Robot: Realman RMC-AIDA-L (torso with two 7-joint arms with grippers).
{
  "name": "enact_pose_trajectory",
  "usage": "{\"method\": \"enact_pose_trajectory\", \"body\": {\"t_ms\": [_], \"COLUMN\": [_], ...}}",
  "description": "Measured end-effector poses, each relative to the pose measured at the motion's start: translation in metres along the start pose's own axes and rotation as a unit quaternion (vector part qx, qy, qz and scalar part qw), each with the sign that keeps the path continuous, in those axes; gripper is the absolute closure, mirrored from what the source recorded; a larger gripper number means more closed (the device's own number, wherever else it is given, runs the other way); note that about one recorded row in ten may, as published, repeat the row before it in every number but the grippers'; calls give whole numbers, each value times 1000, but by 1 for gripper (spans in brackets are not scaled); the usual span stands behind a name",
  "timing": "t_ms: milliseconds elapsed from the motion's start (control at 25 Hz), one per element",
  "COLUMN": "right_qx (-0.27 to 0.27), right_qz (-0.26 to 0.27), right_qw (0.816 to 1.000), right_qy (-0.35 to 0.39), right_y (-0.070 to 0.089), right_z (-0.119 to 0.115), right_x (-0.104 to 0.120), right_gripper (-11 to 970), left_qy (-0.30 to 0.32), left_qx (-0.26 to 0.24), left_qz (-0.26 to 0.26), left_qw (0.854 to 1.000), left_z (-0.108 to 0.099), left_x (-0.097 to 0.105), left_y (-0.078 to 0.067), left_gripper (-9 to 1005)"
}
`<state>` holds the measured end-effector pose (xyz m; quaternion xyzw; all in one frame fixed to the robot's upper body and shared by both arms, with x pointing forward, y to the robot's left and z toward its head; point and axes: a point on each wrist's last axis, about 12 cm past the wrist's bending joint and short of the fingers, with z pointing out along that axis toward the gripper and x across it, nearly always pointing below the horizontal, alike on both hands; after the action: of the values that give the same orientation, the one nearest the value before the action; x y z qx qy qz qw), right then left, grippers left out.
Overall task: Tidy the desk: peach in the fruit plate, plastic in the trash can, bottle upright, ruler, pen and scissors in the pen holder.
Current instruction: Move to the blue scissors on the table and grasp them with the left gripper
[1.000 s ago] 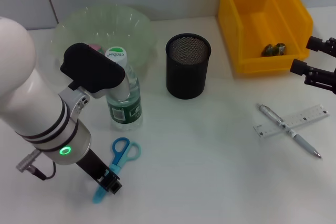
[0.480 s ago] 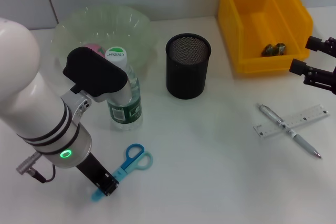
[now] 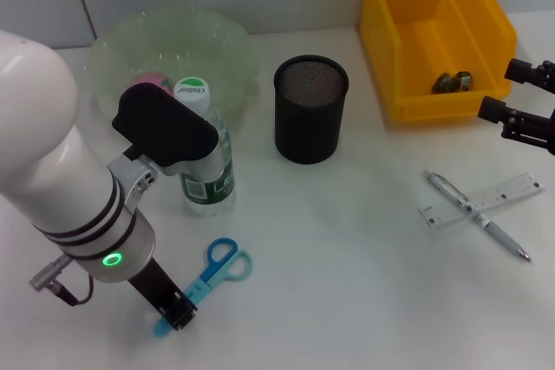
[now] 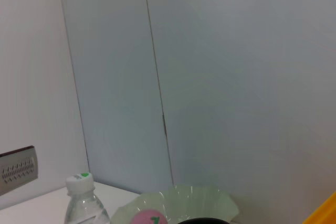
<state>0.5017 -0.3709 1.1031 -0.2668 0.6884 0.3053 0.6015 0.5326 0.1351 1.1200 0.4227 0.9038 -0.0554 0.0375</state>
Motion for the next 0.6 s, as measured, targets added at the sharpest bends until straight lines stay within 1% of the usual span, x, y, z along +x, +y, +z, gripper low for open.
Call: {"method": "enact_pose_trajectory", "body": {"t_ms": [280, 600], "right_qx": [0, -1], "right_qz": [-1, -1], "right_qw": [1000, 1000], "right_qy": [-1, -3], "right_y": [0, -1], "right_z": [1, 2], "right_x": [-1, -1], "right_gripper": [132, 132], "left_qy": [-2, 1], "left_qx": [-5, -13], "left_qz": [-1, 9], "left_qw": [1000, 1000], "left_z": [-1, -3], "left_x": [0, -3], "left_y": [2, 0], "left_gripper": [723, 777]}}
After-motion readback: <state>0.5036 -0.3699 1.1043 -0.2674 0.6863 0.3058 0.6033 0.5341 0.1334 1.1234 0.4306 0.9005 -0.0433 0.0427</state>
